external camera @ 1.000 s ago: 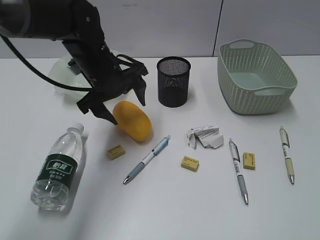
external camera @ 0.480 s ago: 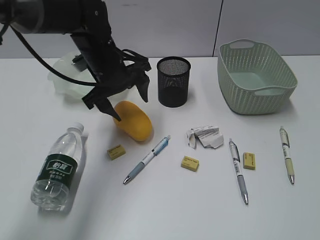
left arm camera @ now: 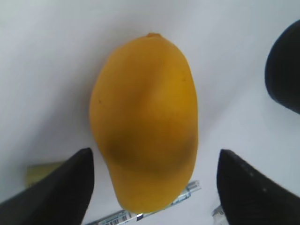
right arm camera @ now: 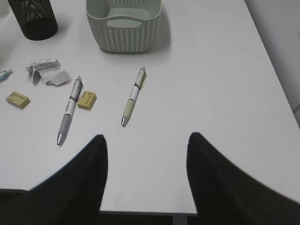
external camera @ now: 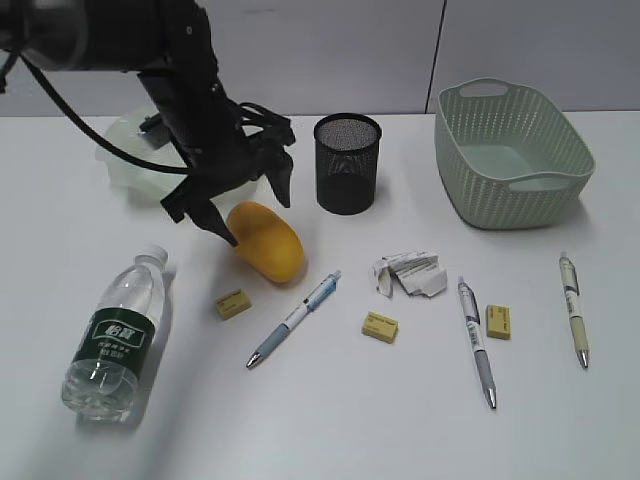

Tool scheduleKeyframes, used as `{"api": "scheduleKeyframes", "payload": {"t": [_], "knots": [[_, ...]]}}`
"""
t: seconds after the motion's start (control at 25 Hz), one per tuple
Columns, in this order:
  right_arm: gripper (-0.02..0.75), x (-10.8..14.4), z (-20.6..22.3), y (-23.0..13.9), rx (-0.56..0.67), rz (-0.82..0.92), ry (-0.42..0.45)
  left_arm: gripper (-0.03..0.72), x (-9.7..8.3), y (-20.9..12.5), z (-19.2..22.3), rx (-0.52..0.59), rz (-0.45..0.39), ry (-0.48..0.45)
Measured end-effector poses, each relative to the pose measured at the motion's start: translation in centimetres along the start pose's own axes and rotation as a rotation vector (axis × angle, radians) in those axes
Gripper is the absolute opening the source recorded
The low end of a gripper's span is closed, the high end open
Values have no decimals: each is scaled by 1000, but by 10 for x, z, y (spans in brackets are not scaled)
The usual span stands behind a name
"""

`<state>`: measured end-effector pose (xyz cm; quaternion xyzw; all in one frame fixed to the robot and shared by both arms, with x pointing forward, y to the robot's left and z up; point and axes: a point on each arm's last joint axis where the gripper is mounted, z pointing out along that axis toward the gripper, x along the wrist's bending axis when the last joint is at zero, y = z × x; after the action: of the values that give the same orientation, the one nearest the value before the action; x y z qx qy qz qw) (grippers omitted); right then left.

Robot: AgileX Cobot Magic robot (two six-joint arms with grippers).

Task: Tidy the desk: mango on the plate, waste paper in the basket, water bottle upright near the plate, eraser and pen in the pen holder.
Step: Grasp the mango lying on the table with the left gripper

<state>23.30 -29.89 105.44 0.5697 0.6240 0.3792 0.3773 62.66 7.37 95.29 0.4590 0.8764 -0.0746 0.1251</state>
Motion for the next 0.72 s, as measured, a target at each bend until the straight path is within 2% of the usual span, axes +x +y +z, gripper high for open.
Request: {"api": "scheduleKeyframes", "payload": {"t": [0.72], "knots": [[435, 0, 0, 0, 0, 0, 0, 612, 4, 3, 39, 58, -61, 21]]}}
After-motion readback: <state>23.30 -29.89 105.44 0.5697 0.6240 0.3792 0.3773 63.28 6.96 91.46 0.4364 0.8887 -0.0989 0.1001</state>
